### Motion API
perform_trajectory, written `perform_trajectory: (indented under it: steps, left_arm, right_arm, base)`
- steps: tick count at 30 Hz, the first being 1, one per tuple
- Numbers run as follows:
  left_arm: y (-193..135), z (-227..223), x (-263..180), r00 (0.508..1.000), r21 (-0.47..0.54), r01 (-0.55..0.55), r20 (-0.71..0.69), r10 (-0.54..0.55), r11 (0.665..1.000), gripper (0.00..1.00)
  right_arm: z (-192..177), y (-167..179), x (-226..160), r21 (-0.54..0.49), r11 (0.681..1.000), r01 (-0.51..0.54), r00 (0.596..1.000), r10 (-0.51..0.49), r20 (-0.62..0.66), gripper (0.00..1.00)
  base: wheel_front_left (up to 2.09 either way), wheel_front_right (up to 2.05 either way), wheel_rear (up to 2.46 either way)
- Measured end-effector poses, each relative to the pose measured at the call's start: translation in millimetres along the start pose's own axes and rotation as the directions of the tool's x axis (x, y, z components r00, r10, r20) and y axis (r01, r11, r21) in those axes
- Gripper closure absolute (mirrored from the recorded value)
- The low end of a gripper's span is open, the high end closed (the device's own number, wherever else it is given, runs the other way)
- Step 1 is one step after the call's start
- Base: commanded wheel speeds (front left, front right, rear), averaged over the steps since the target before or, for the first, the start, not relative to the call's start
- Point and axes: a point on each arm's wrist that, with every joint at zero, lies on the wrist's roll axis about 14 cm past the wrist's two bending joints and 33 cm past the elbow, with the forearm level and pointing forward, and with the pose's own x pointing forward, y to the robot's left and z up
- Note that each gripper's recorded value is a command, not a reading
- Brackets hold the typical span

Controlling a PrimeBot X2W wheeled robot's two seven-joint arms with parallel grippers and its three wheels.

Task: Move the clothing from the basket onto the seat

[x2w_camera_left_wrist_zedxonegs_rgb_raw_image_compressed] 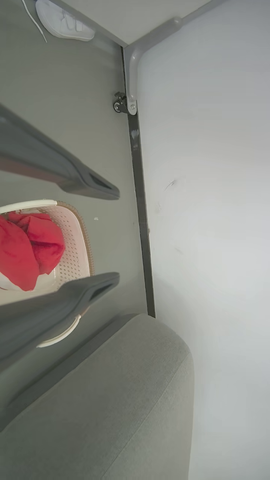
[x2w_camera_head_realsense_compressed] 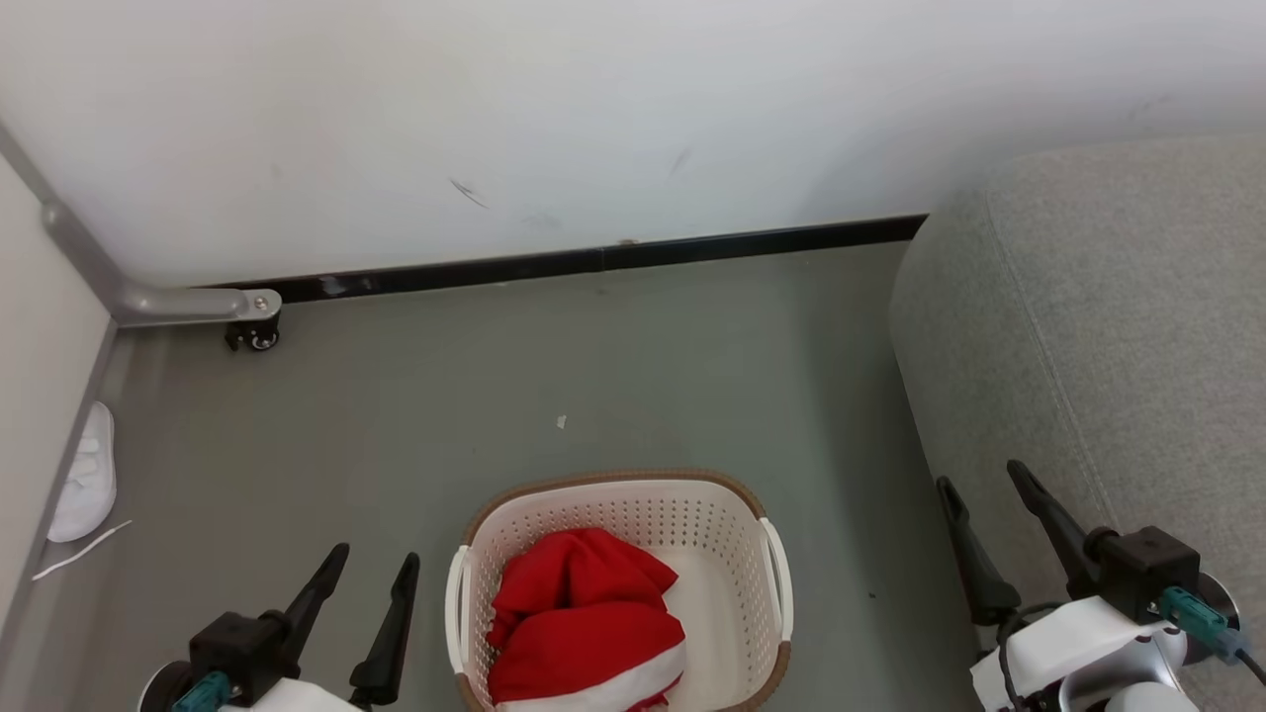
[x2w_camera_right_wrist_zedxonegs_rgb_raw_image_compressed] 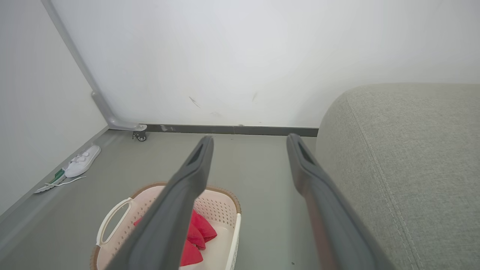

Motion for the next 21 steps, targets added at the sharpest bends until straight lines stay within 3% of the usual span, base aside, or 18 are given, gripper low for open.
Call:
perform_trajectory:
  steps: [21]
  left_arm:
    - [-32.6,-26.2,61.8,0.985,0.022,0.156,-0.078,-0.154,0.988,0.0]
  right_arm:
    - [-5.7,-11.4,15.2,0.005,0.999,0.042,0.999,-0.042,-0.005,0.0]
  base:
    - [0.0,0.0,0.0]
